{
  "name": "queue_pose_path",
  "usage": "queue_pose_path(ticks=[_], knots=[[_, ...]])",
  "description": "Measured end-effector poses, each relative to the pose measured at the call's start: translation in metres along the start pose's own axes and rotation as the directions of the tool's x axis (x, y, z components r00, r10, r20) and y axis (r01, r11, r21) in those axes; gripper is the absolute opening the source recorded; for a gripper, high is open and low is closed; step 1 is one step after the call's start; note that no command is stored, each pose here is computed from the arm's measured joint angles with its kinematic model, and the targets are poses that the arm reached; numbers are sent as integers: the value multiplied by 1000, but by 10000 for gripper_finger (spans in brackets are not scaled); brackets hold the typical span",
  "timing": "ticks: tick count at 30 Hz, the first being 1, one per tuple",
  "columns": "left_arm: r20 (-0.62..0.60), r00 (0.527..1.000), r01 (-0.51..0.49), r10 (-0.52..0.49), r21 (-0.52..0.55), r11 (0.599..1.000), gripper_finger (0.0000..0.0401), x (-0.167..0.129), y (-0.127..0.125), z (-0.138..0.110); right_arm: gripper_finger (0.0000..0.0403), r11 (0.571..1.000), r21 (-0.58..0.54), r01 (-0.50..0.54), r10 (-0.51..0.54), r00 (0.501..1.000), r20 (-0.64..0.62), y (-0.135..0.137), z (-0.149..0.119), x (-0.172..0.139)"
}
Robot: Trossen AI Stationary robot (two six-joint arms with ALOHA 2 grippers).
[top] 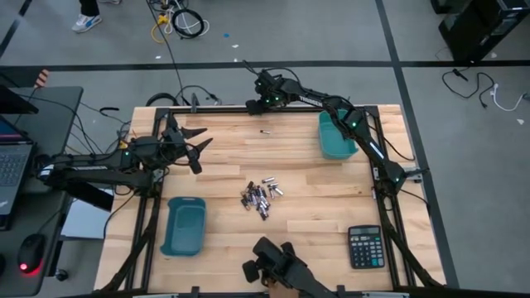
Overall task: Sort batteries
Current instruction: Put the black battery into the green bin
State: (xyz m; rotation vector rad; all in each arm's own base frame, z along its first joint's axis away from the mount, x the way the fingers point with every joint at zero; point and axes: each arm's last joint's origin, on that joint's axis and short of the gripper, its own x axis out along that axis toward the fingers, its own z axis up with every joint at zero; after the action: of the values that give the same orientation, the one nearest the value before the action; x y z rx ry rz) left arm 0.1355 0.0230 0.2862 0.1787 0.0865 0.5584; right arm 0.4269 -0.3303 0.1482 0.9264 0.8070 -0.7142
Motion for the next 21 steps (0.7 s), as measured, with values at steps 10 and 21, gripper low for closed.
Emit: queue_pose_path(ticks=[10,21], knots=[[-9,1000,1,-1,10,1000,170,0,0,-1,0,994,-3,-105,104,984,-142,-5,-10,11],[-11,1000,1,-1,13,1000,170,0,0,-1,0,993,-116,-28,26,1000,-15,14,10,-30]])
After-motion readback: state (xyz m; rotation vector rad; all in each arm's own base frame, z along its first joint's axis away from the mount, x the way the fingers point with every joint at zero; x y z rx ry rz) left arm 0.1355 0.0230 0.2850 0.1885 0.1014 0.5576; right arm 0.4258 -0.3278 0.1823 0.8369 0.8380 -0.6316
